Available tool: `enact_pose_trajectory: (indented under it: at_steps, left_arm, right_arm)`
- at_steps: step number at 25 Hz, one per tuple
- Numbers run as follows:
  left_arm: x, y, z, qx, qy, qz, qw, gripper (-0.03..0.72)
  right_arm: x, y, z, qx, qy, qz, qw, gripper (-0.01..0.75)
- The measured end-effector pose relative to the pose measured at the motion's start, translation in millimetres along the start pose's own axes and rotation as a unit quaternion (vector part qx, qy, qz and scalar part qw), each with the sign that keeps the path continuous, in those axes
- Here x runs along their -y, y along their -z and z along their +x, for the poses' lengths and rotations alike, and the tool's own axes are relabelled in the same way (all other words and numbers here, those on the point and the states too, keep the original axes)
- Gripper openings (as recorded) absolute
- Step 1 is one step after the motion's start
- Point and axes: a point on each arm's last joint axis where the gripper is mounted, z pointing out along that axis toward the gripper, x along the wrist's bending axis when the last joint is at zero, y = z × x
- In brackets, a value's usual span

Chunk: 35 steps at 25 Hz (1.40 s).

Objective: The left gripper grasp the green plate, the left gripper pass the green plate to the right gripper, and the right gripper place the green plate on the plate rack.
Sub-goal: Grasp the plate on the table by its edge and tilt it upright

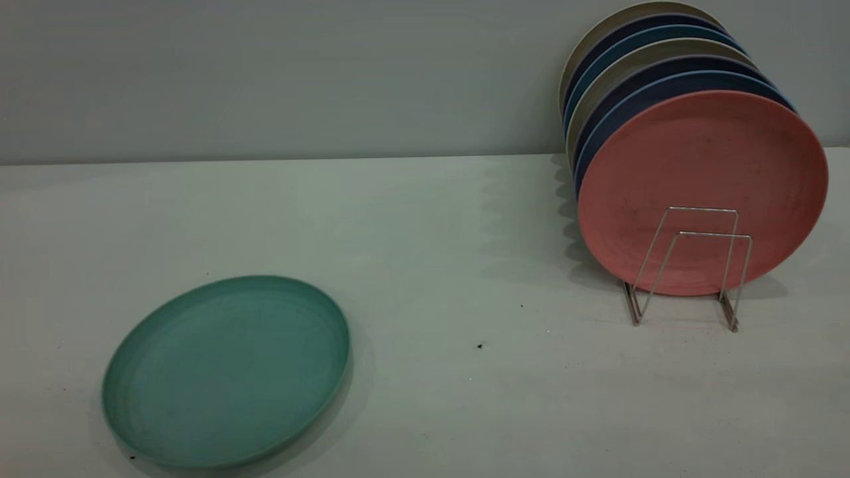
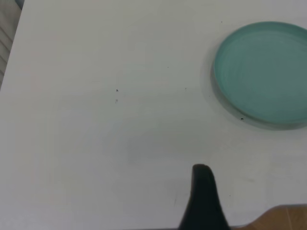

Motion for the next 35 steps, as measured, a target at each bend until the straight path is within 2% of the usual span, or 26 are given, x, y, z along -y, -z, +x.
enact_pose_trajectory:
  at_steps: [27, 30, 35]
  left_arm:
    - [-2, 0, 1, -0.002, -0.001, -0.003, 1.000, 0.581]
    - [-14, 1, 0, 0.007, 0.008, 0.001, 1.000, 0.581]
    - [-61, -11, 0, 0.022, 0.011, 0.057, 0.998, 0.581]
  right_arm:
    - [-1, 0, 1, -0.005, -0.002, -0.005, 1.000, 0.394]
    - [-10, 0, 1, -0.011, -0.005, 0.003, 1.000, 0.396]
    - [-48, -14, 1, -0.019, -0.009, 0.034, 0.999, 0.458]
